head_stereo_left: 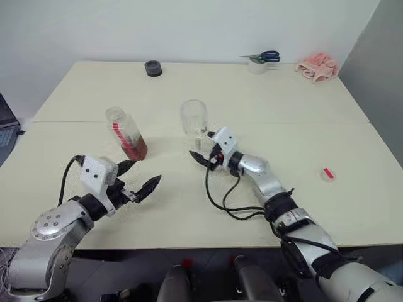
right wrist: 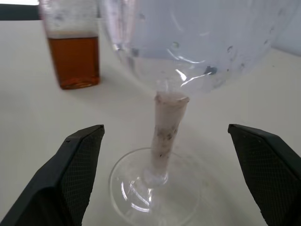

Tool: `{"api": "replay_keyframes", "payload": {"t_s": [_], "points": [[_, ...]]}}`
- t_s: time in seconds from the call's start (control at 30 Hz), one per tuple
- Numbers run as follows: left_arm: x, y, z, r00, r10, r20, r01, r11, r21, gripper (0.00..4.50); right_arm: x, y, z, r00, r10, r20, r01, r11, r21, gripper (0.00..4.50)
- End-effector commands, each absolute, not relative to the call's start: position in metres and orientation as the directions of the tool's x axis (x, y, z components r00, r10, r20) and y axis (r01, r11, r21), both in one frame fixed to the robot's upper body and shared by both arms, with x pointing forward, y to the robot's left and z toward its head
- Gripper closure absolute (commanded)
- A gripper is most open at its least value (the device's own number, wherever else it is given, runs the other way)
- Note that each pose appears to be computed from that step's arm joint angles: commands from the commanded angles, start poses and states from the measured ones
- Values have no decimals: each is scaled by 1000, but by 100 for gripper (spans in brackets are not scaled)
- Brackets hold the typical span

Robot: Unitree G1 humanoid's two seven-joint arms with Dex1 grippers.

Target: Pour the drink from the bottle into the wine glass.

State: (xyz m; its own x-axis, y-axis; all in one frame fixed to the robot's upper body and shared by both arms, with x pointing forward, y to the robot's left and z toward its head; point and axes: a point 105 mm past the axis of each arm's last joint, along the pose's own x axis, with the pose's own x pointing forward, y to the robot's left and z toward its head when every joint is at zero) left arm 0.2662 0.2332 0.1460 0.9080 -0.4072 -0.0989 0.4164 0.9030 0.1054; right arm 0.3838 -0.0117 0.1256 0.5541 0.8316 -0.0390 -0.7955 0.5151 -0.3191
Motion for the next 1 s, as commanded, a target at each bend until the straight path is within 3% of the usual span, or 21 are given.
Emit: {"api": "replay_keyframes", "payload": {"t_s": [0.03, 0.13, 0.27, 0.37, 0.5, 0.6, 0.7, 1.0], "points": [[260, 262, 150, 953, -300, -40, 303, 947, 107, 0, 366, -42, 153, 480, 872, -97, -837, 422, -349, 2], [262, 274, 150, 966, -258, -21, 258, 958, 122, 0, 356, -72, 172, 443, 878, -182, -864, 363, -350, 2], [274, 277, 164, 972, -230, 40, 222, 965, 142, 0, 351, -95, 226, 411, 893, -185, -866, 319, -385, 2], [284, 278, 169, 978, -201, 57, 192, 972, 134, 0, 343, -91, 272, 370, 919, -135, -856, 280, -434, 2], [292, 275, 178, 978, -191, 85, 181, 976, 121, 0, 330, -78, 311, 312, 947, -71, -854, 247, -458, 2], [296, 269, 191, 973, -205, 107, 188, 971, 151, 0, 319, -65, 322, 252, 958, -137, -880, 168, -444, 2], [299, 272, 199, 977, -180, 115, 158, 971, 178, 0, 311, -58, 332, 199, 973, -116, -903, 136, -407, 2], [321, 266, 198, 977, -190, 99, 171, 969, 178, 0, 314, -50, 327, 195, 973, -128, -907, 129, -401, 2]]}}
